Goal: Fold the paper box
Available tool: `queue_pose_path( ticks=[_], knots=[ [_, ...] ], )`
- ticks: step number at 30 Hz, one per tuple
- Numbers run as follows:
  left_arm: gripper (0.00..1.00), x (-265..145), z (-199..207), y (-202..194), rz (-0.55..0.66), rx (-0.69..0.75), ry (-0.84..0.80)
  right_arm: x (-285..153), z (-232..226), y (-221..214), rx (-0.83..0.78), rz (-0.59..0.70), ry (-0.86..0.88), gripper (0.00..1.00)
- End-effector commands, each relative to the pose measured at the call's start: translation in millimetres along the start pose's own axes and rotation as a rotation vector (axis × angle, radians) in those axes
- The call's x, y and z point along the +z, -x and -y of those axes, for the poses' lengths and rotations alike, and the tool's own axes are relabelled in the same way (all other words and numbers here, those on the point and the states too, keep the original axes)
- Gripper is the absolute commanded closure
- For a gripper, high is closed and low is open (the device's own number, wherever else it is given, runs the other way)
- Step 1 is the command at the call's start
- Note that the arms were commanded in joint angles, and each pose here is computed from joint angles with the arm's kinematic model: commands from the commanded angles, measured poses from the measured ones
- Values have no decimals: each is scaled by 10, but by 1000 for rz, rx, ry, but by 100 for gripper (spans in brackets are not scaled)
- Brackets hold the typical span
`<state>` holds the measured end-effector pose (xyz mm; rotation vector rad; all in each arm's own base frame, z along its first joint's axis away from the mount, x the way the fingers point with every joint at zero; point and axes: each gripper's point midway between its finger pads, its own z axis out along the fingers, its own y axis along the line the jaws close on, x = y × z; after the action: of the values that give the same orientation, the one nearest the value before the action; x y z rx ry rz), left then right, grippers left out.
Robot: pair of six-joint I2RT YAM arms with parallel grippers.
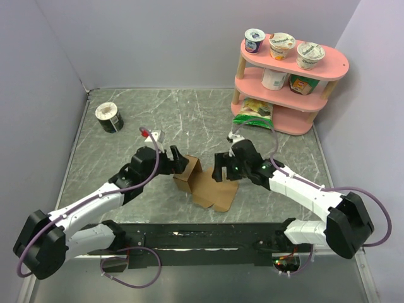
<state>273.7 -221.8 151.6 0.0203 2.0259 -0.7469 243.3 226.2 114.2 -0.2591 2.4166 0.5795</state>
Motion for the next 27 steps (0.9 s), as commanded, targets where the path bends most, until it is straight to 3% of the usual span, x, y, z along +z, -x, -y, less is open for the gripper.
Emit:
queue_pose_path(
  ticks=[1, 4, 9, 16, 22, 27],
  knots=[
    [3, -1, 22, 139, 3, 178, 97, -81, 168, -234, 73, -45, -27, 5],
    [1, 5, 161, 120, -18, 270, 154, -103, 231, -298, 92, -39, -40, 5],
    [8, 46, 149, -42, -122, 410, 296, -159, 347, -314, 124, -13, -70, 5],
    [9, 121, 169, -174, -183, 518, 385, -232, 405, -263, 142, 33, -63, 5],
    [21, 193, 133, -293, -217, 560, 427, -271, 430, -280, 156, 53, -56, 5],
    [38, 207, -6, -354, -221, 528, 486, -281, 452, -316, 161, 53, -56, 5]
  ],
)
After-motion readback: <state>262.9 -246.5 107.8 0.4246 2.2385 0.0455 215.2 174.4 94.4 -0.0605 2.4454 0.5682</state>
